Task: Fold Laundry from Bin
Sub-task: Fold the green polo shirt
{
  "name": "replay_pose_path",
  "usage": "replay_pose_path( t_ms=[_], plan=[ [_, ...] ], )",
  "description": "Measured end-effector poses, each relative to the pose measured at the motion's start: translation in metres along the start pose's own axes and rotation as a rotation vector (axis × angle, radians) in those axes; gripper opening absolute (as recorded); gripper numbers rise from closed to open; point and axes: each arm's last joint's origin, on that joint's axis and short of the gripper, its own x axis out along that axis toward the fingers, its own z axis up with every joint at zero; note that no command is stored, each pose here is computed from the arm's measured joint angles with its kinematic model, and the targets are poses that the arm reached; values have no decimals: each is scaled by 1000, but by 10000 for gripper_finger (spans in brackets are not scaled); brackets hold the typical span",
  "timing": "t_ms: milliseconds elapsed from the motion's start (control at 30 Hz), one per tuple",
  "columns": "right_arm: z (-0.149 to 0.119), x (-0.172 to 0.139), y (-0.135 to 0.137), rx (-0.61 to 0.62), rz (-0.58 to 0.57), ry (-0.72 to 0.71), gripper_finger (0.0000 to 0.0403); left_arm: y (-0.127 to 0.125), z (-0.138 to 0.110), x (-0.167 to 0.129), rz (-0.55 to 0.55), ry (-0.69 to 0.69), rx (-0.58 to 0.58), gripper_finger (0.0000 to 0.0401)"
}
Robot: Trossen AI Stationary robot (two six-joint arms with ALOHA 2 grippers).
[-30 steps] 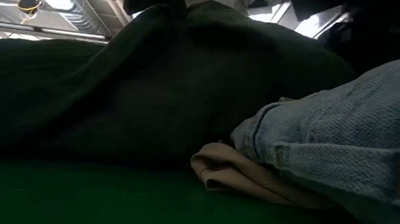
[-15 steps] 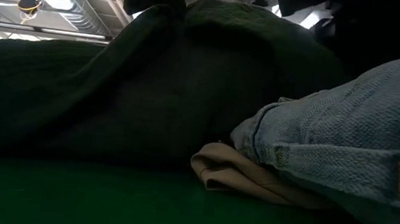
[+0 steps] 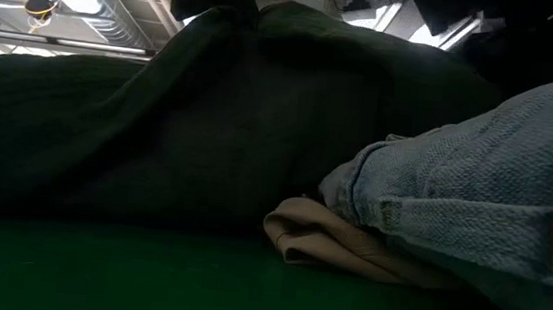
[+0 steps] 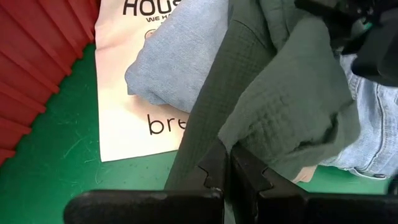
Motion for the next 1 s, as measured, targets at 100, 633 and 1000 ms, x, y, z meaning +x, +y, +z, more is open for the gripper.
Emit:
replay_pose_path(
  t_ms=[100,633,1000],
  plan=[
    [-1,0,-3,3,-57,-2,161,0,0,0,0,0,0,0],
    [13,-1,0,-1,-121,-192,147,0,0,0,-8,6,1,0],
    [14,-1,3,-2,-64,-198,15,-2,-1,0,-54,35,100,20]
  ],
)
